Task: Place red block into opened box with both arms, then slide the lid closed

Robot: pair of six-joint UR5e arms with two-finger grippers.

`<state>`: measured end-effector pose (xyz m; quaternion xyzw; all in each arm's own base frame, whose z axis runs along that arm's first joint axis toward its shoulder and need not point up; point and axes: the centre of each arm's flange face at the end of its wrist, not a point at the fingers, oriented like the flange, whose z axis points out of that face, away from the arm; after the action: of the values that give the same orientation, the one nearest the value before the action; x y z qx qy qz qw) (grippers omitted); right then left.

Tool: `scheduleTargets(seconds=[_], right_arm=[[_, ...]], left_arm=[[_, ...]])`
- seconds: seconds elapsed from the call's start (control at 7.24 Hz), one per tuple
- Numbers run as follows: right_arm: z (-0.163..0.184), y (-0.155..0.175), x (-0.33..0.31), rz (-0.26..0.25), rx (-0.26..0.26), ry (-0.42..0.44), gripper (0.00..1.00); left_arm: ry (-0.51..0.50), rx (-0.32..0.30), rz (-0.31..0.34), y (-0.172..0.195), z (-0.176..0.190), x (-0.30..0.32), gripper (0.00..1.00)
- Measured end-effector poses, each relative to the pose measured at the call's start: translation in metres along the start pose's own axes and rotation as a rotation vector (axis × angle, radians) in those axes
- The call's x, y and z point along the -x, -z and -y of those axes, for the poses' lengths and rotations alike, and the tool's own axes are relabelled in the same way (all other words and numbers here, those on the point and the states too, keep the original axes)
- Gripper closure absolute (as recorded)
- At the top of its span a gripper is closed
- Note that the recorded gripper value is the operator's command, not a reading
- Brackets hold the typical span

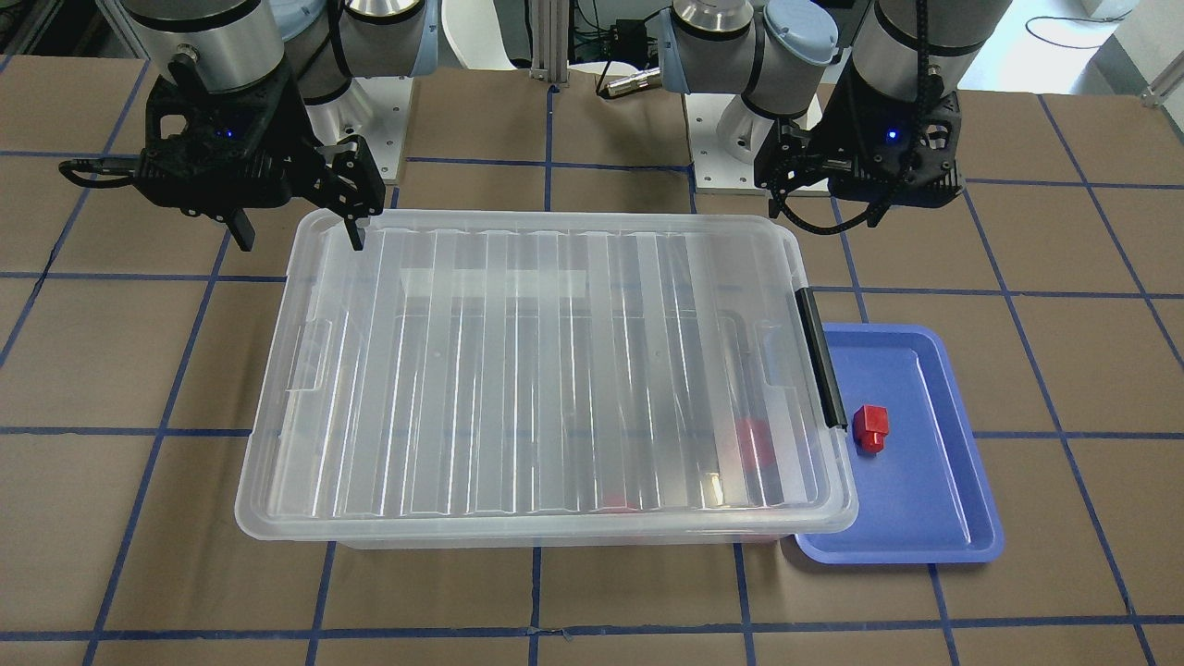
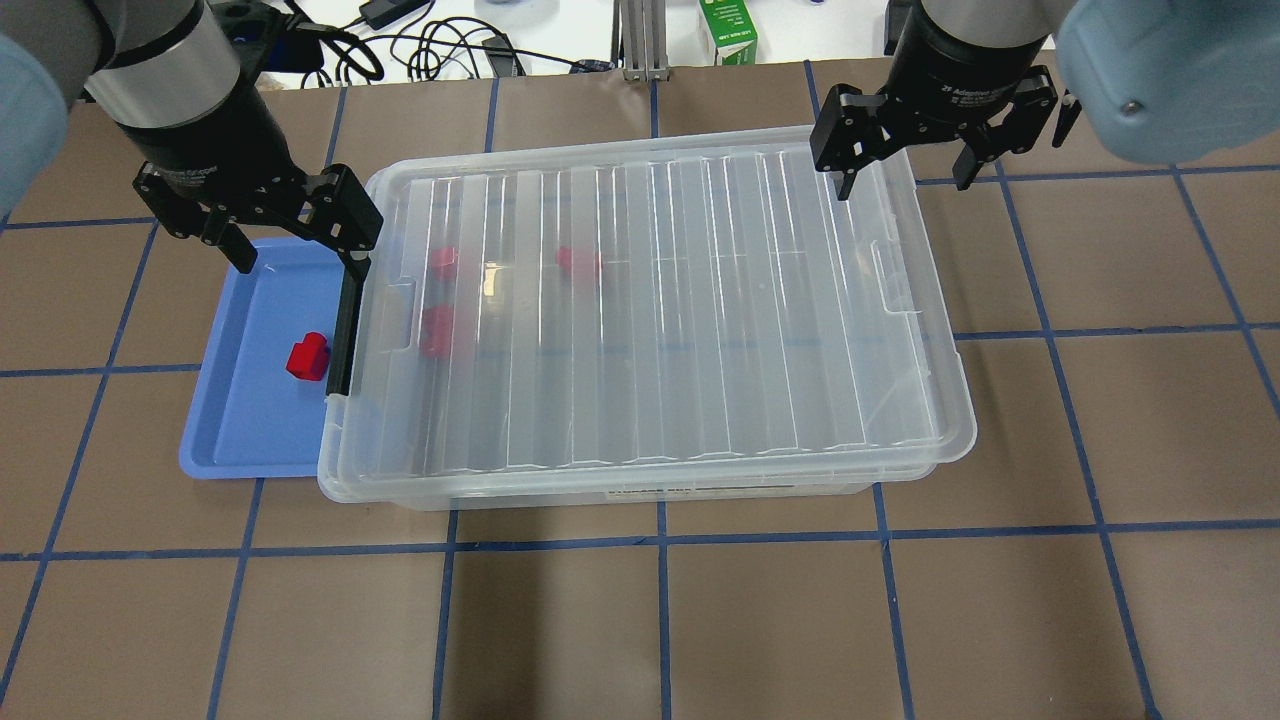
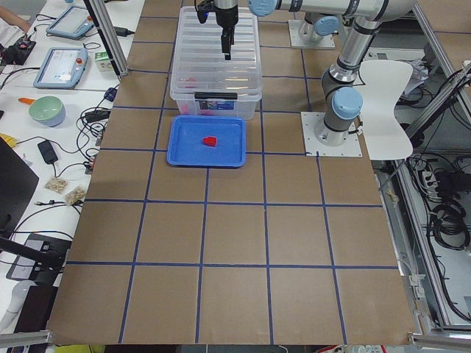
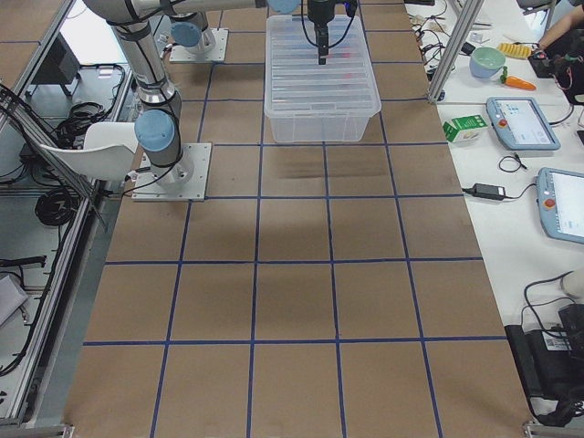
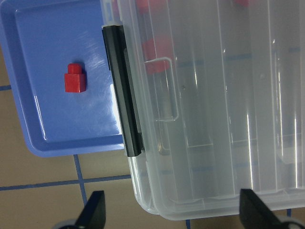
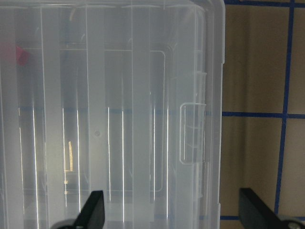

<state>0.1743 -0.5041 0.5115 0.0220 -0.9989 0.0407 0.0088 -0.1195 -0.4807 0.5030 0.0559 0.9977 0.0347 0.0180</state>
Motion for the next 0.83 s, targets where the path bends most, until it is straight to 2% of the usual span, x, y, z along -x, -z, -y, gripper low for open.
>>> scheduleTargets(seconds=[0.41, 0.55, 0.83], right_arm=[[0.014, -0.012, -0.048, 0.002, 0.021, -0.054, 0.00], [0.022, -0.031, -0.067, 0.004, 0.036, -0.062, 0.00], [0.038, -0.097, -0.081, 0.007, 0.068, -0.062, 0.00]], left_arm=[[0.004, -0.024, 0.000, 0.002, 0.004, 0.002, 0.00], [0.004, -0.032, -0.003, 0.004, 0.004, 0.002, 0.00], [0.004, -0.035, -0.014, 0.002, 0.008, 0.021, 0.00]])
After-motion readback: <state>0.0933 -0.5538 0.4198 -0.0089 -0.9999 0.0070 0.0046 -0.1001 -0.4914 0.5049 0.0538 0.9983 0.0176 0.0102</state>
